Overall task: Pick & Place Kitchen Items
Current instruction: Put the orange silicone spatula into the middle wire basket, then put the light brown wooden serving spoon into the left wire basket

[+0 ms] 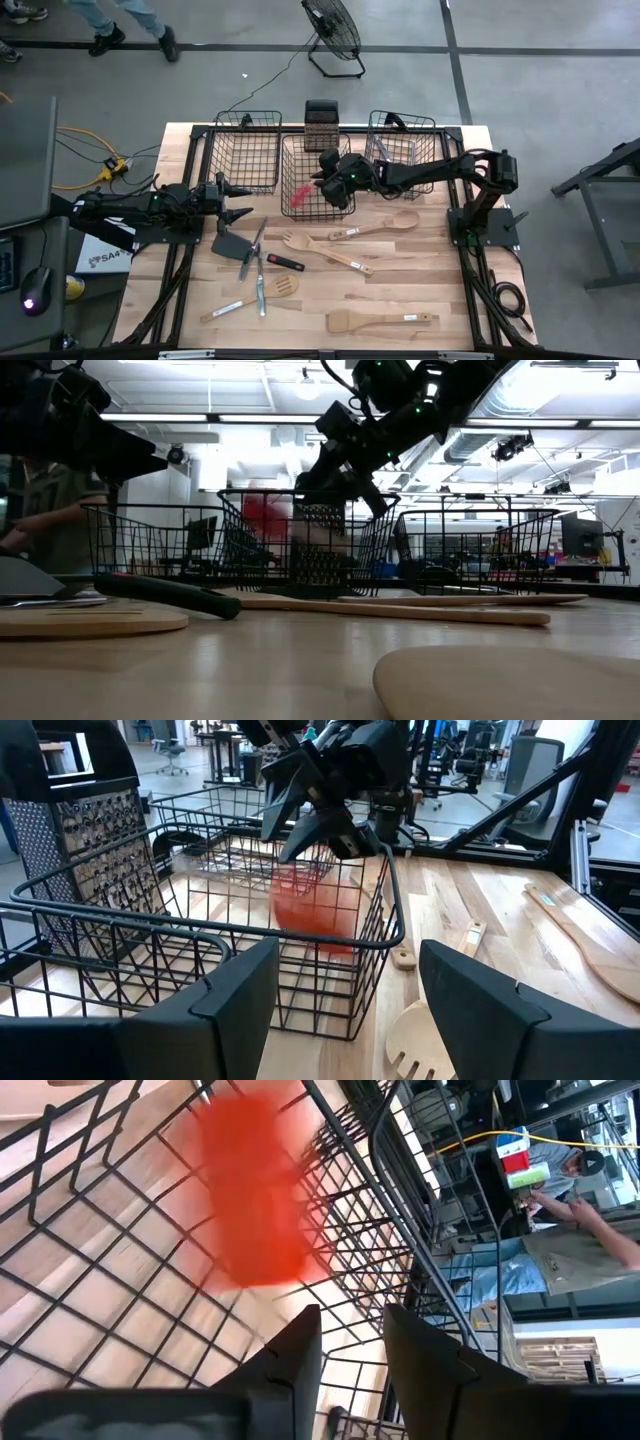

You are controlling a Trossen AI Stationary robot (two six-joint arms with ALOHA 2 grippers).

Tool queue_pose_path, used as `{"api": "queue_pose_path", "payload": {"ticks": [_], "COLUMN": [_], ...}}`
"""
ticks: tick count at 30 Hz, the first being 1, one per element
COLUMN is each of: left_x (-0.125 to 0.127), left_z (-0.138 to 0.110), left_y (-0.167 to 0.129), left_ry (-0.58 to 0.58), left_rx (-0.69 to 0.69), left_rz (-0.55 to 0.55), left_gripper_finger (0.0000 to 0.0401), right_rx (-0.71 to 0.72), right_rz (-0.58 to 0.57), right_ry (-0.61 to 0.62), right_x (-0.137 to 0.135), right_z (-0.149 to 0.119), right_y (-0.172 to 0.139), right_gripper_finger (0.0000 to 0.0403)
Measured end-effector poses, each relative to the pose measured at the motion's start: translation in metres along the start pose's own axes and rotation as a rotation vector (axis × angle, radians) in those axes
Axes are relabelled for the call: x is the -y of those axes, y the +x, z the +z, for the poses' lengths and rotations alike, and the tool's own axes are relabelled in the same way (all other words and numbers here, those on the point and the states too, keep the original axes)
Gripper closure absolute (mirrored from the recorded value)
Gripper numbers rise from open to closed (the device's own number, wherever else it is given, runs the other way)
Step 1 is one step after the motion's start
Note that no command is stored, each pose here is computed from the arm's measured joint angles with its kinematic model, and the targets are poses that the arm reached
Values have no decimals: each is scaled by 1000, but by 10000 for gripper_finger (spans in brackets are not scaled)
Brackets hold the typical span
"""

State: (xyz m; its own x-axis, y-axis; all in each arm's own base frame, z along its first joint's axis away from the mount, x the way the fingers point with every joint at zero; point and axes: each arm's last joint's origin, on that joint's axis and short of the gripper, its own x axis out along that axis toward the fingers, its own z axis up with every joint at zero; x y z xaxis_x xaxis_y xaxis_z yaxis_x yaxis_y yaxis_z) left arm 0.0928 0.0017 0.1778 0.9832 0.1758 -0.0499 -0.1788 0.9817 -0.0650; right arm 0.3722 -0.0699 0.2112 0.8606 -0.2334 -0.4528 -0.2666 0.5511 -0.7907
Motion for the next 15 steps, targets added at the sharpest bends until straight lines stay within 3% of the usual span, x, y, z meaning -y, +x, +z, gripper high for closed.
{"api": "queue_pose_path", "payload": {"ticks": [11,15], "left_x": [0,0], "left_z": [0,0], "left_y": [0,0], "left_ry": [0,0], "left_rx": [0,0], "left_rz": [0,0], "left_gripper_finger": [164,164], "right_rx": [1,-33], "right_rz": [-16,-83], "right_ry": [8,52], "right_x": [1,4], "right_z": [2,8], "right_y": [-1,-4], "right_gripper_finger": [298,298]}}
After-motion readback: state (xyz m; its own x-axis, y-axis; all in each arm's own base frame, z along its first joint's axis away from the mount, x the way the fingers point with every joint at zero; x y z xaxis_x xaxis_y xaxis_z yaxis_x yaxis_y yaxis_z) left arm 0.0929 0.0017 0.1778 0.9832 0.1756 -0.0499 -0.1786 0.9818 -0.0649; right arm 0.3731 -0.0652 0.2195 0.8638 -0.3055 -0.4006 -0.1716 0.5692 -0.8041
